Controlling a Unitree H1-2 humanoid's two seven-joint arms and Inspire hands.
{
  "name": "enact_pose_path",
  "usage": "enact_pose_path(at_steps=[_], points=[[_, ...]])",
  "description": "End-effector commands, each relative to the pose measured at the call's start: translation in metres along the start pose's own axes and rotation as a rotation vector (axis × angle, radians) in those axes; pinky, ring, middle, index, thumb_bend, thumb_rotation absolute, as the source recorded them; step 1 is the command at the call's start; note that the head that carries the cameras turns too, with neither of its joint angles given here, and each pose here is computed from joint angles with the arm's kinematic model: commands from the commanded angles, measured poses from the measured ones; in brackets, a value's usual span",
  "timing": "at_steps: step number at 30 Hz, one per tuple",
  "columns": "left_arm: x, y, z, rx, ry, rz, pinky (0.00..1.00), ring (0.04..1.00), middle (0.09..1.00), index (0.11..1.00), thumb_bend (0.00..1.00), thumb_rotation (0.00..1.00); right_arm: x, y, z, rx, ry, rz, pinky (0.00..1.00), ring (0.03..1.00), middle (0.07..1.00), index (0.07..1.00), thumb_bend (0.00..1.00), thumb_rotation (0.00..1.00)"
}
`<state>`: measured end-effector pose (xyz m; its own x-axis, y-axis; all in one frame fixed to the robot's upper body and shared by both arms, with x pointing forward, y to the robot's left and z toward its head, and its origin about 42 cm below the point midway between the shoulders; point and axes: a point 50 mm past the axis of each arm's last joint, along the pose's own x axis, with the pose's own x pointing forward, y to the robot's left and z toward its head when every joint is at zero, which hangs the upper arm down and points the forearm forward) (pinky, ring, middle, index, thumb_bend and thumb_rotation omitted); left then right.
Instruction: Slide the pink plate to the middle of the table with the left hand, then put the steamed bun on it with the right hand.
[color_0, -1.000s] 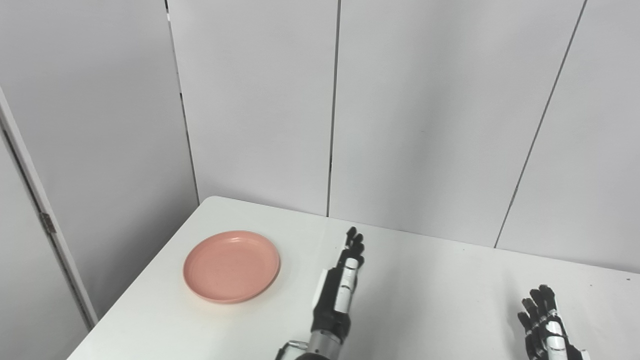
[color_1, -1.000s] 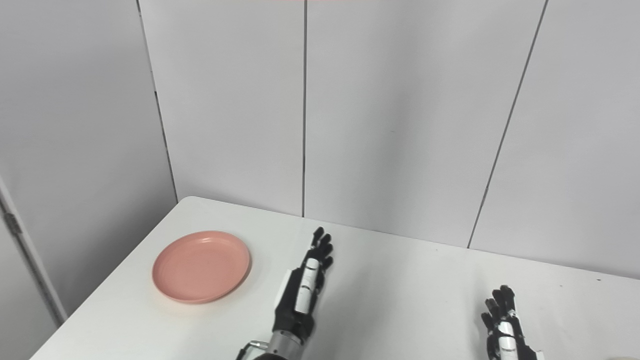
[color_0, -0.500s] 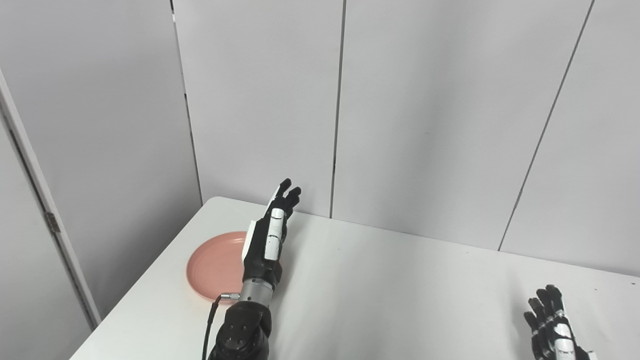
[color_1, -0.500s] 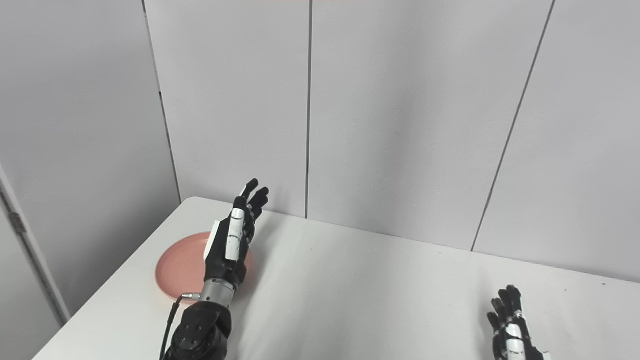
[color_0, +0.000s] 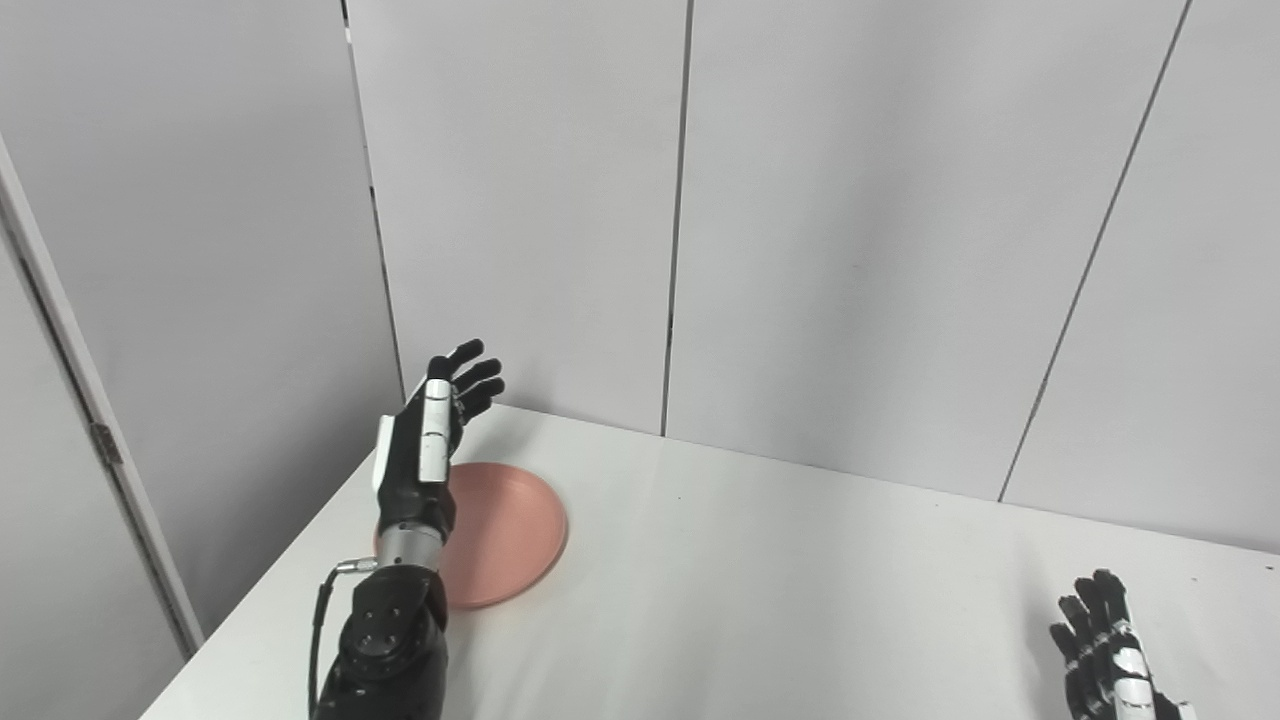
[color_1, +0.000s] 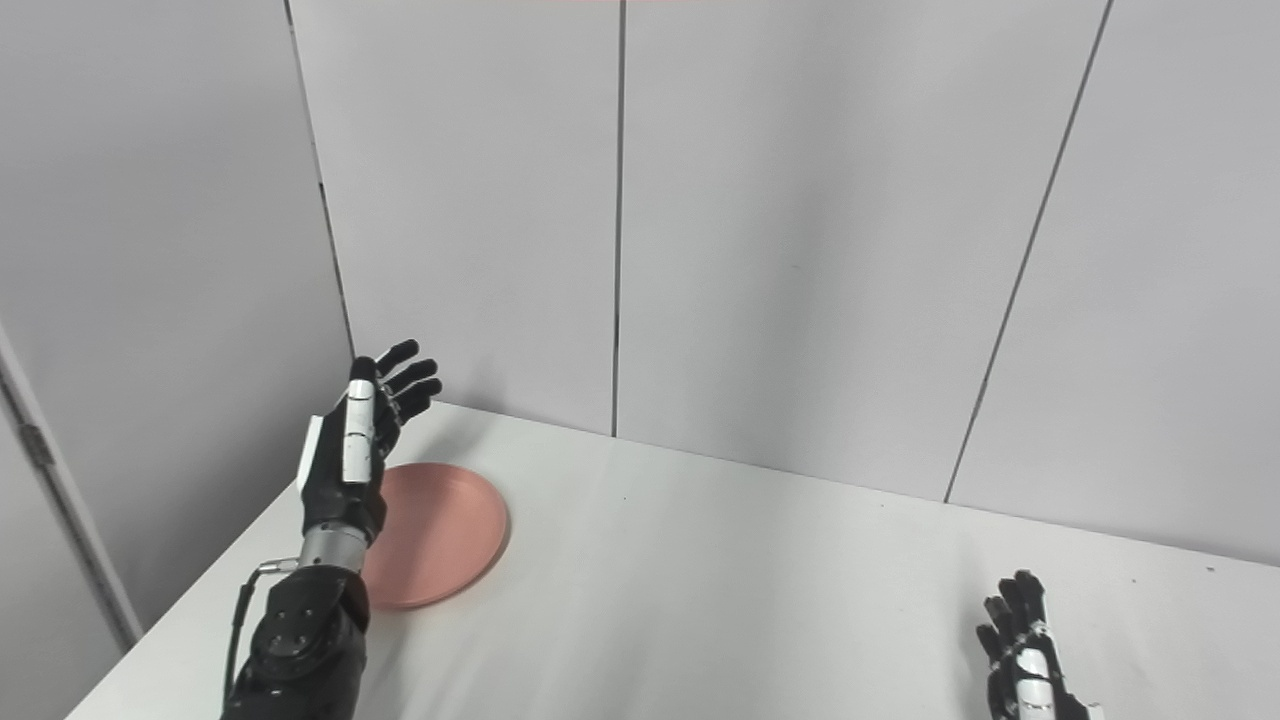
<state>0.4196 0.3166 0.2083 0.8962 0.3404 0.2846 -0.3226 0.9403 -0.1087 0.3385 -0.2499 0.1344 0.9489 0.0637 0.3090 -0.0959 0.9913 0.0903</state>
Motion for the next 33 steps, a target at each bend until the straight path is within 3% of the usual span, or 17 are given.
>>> enact_pose_path(at_steps=[1,9,20,25,33], points=[[0.024,0.011,0.022,0.006,-0.079,0.018,0.8,0.746,0.744,0.737,0.72,1.0,-0.025,-0.016,-0.02,-0.023,0.076,-0.023,1.0,1.0,1.0,1.0,0.5,0.96],[0.039,0.048,0.007,0.001,-0.031,0.099,0.76,0.745,0.734,0.724,0.73,1.0,-0.025,-0.017,-0.02,-0.02,0.076,-0.023,1.0,1.0,1.0,1.0,0.46,0.98],[0.045,0.08,-0.009,0.008,0.049,0.149,0.82,0.784,0.767,0.768,0.71,1.0,-0.025,-0.018,-0.019,-0.03,0.076,-0.02,1.0,1.0,1.0,1.0,0.42,1.0],[0.046,0.086,-0.016,0.01,0.092,0.151,0.85,0.804,0.78,0.781,0.72,1.0,-0.025,-0.018,-0.019,-0.03,0.076,-0.024,1.0,1.0,1.0,1.0,0.43,1.0],[0.044,0.085,-0.029,0.025,0.191,0.089,0.93,0.852,0.805,0.804,0.74,1.0,-0.025,-0.018,-0.019,-0.035,0.07,-0.026,1.0,1.0,1.0,1.0,0.4,1.0]])
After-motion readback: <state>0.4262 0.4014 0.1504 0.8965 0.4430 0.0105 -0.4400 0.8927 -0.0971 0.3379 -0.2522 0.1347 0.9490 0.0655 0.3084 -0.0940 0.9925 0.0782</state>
